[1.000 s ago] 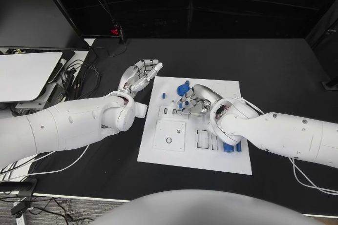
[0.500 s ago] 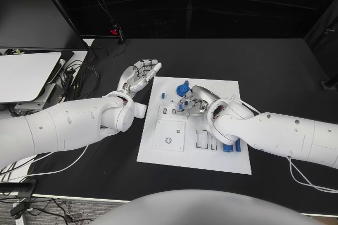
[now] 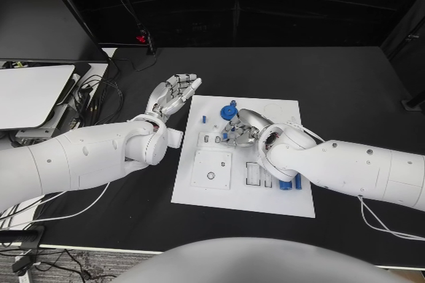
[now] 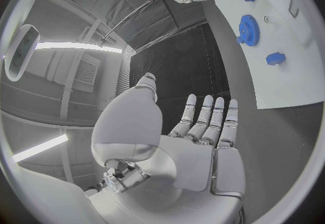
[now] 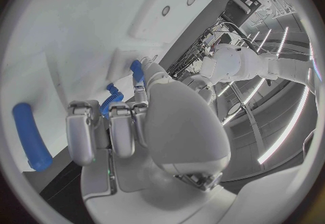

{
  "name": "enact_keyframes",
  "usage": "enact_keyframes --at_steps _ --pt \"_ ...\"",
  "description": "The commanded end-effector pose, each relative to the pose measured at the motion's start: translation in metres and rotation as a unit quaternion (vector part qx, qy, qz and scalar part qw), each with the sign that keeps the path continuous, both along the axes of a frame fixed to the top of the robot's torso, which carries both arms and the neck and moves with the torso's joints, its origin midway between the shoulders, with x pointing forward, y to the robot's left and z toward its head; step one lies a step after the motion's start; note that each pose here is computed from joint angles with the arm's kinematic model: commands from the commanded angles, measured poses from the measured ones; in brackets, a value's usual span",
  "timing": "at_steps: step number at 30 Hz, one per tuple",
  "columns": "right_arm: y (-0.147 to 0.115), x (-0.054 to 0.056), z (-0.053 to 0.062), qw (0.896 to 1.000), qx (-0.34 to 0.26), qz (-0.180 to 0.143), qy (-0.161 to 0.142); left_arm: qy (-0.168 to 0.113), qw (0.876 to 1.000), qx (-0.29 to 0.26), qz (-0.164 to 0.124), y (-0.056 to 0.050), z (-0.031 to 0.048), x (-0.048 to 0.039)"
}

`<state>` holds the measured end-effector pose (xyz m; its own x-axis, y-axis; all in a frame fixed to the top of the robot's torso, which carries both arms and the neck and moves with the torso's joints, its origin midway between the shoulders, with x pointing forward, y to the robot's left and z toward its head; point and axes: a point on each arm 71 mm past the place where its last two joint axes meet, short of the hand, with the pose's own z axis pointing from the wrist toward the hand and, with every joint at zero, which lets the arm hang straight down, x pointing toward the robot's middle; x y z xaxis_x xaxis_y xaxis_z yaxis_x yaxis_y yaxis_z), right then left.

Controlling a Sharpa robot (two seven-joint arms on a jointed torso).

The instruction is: Assemble the parts on the task board

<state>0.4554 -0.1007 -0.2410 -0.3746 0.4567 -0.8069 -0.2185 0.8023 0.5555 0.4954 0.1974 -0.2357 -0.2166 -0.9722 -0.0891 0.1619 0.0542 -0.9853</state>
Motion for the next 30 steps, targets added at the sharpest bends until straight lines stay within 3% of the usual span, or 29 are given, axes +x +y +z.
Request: enact_keyframes --at_steps 1,30 --pt "0.0010 -0.0005 -0.0017 1.000 -0.009 0.004 0.006 -0.152 0.988 -0.034 -0.018 -0.0013 0.0221 -0.0067" --pt "0.0022 -0.0010 -0.0023 1.000 -0.018 0.008 0.001 -0.151 0.988 -0.033 -0.017 -0.0003 0.0217 -0.0062"
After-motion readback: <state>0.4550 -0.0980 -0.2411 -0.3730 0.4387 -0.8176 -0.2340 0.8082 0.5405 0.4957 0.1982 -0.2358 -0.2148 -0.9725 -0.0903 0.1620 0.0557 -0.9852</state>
